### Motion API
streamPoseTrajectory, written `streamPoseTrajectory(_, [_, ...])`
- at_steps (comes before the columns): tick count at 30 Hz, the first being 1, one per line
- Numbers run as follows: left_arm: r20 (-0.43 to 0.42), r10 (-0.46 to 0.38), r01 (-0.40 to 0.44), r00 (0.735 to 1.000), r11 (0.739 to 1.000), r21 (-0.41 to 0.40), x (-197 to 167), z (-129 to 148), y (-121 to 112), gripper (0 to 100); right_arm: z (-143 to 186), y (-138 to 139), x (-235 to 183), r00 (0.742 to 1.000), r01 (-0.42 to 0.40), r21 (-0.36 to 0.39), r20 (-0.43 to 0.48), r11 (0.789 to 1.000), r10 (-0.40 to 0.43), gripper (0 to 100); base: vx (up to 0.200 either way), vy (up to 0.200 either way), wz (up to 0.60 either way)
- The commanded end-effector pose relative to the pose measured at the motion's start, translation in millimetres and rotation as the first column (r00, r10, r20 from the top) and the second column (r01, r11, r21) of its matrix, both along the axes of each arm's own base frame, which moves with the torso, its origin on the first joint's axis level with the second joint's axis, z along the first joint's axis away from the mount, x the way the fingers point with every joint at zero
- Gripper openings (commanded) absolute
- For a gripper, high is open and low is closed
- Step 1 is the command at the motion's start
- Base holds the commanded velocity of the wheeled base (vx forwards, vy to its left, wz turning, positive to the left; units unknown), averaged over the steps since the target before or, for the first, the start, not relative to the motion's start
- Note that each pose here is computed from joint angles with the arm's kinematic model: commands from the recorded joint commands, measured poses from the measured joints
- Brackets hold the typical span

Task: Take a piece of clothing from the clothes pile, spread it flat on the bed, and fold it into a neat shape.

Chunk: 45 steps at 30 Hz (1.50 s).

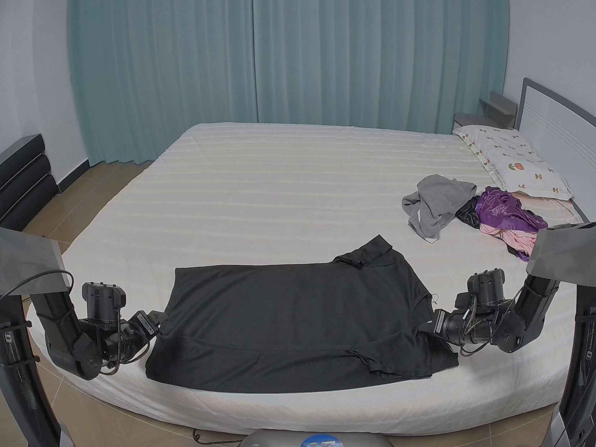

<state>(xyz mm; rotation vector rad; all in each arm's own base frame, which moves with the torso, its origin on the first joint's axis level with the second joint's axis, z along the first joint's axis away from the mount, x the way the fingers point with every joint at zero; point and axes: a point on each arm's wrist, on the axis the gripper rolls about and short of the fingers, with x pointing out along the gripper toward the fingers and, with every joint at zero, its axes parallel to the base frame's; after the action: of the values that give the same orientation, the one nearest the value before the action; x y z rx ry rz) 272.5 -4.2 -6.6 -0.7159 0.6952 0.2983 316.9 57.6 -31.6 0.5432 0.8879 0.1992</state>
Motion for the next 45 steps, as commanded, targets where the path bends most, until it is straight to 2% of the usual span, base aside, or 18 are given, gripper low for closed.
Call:
streamPoseTrajectory(1, [0.000, 0.000, 0.000, 1.000, 1.000, 0.000, 1, -1, 0, 100, 0, -3, 1, 1.000, 0.010, 0.000, 0.005, 1.000, -0.010, 0, 0.000, 0.000, 0.00])
streamPoseTrajectory(19, [-0.014, 0.015, -0.015, 1.000, 1.000, 0.001, 7, -8, 4, 100, 0, -12, 5, 0.999, 0.035, 0.005, 0.010, 0.999, -0.035, 0, 0.000, 0.000, 0.00])
streamPoseTrajectory(20, [-0.015, 0.013, -0.013, 1.000, 1.000, 0.000, 7, -9, 4, 100, 0, -12, 4, 0.999, 0.035, 0.005, 0.007, 0.999, -0.035, 100, 0.000, 0.000, 0.00])
streamPoseTrajectory(36, [0.005, -0.026, 0.026, 1.000, 1.000, 0.008, 32, -22, -7, 100, 0, -10, 1, 1.000, 0.031, 0.006, 0.000, 0.999, -0.031, 100, 0.000, 0.000, 0.00])
streamPoseTrajectory(39, [-0.012, -0.033, 0.034, 0.999, 0.999, 0.009, 33, -26, -9, 100, 1, -11, 1, 0.999, 0.036, 0.005, 0.003, 0.999, -0.036, 100, 0.000, 0.000, 0.00])
streamPoseTrajectory(40, [-0.018, -0.034, 0.034, 0.999, 0.999, 0.010, 32, -26, -9, 0, 1, -11, 0, 0.999, 0.038, 0.003, 0.002, 0.999, -0.038, 100, 0.000, 0.000, 0.00])
streamPoseTrajectory(45, [-0.029, -0.017, 0.017, 0.999, 1.000, 0.018, 28, -26, -6, 0, 6, -14, -1, 0.999, 0.046, 0.002, 0.018, 0.999, -0.047, 100, 0.000, 0.000, 0.00])
